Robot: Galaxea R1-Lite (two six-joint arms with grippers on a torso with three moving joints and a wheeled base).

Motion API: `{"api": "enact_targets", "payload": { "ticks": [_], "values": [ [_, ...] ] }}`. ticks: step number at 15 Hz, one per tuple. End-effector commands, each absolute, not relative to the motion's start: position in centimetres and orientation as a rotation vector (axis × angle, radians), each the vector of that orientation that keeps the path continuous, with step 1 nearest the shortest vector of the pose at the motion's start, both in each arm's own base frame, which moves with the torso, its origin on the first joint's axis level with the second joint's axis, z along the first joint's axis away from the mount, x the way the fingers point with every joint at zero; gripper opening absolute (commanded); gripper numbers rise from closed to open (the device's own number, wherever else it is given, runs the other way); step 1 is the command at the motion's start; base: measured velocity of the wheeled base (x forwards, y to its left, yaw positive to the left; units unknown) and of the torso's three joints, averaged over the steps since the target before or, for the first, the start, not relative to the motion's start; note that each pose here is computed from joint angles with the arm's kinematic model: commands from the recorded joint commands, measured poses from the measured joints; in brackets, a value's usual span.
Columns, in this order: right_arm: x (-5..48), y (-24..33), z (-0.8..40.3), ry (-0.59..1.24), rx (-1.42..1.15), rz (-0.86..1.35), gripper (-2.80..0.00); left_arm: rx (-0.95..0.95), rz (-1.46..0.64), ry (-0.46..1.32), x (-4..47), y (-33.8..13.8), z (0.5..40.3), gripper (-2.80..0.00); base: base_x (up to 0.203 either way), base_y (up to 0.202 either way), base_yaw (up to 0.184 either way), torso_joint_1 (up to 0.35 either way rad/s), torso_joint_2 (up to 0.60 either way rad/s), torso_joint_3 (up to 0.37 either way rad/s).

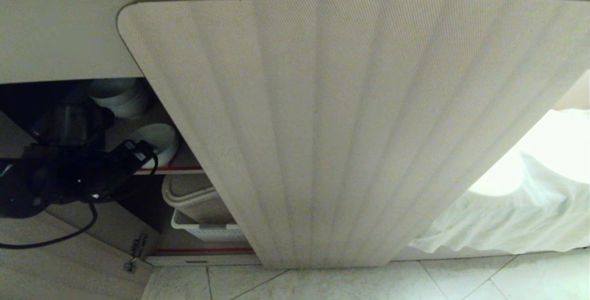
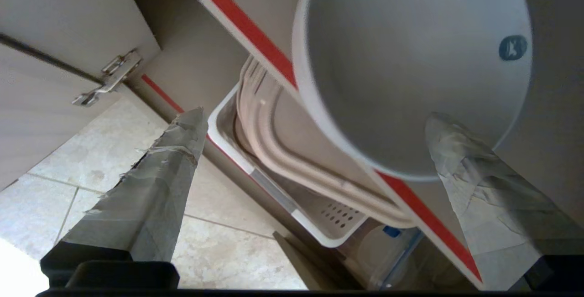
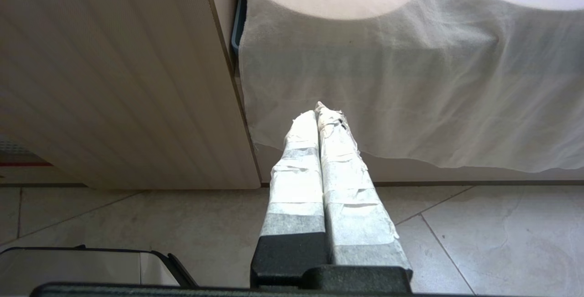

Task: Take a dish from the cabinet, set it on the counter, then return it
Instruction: Take the bowl from the cabinet

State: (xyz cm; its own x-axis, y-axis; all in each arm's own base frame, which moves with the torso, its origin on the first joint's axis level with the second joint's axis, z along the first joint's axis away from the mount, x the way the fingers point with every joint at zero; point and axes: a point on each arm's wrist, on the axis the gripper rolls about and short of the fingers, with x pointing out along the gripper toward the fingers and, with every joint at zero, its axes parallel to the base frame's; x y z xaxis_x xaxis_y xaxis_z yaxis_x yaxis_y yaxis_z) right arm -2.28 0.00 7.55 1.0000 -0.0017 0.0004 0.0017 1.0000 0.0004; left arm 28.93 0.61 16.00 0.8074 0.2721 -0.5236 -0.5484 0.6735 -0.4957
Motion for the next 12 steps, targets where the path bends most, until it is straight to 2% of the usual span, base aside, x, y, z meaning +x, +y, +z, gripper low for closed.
{"api": "enact_targets", "payload": {
  "ticks": [1,12],
  "values": [
    [-2.3,0.0,7.6,-0.001,0.0,-0.002,-2.8,-0.691,0.484,0.437,29.5,0.6,15.7,0.0,0.0,0.0,0.0,0.0,0.0,0.0],
    [-2.3,0.0,7.6,-0.002,0.001,0.0,-2.8,-0.702,0.486,0.408,30.6,1.0,16.3,0.0,0.0,0.0,0.0,0.0,0.0,0.0]
  ]
}}
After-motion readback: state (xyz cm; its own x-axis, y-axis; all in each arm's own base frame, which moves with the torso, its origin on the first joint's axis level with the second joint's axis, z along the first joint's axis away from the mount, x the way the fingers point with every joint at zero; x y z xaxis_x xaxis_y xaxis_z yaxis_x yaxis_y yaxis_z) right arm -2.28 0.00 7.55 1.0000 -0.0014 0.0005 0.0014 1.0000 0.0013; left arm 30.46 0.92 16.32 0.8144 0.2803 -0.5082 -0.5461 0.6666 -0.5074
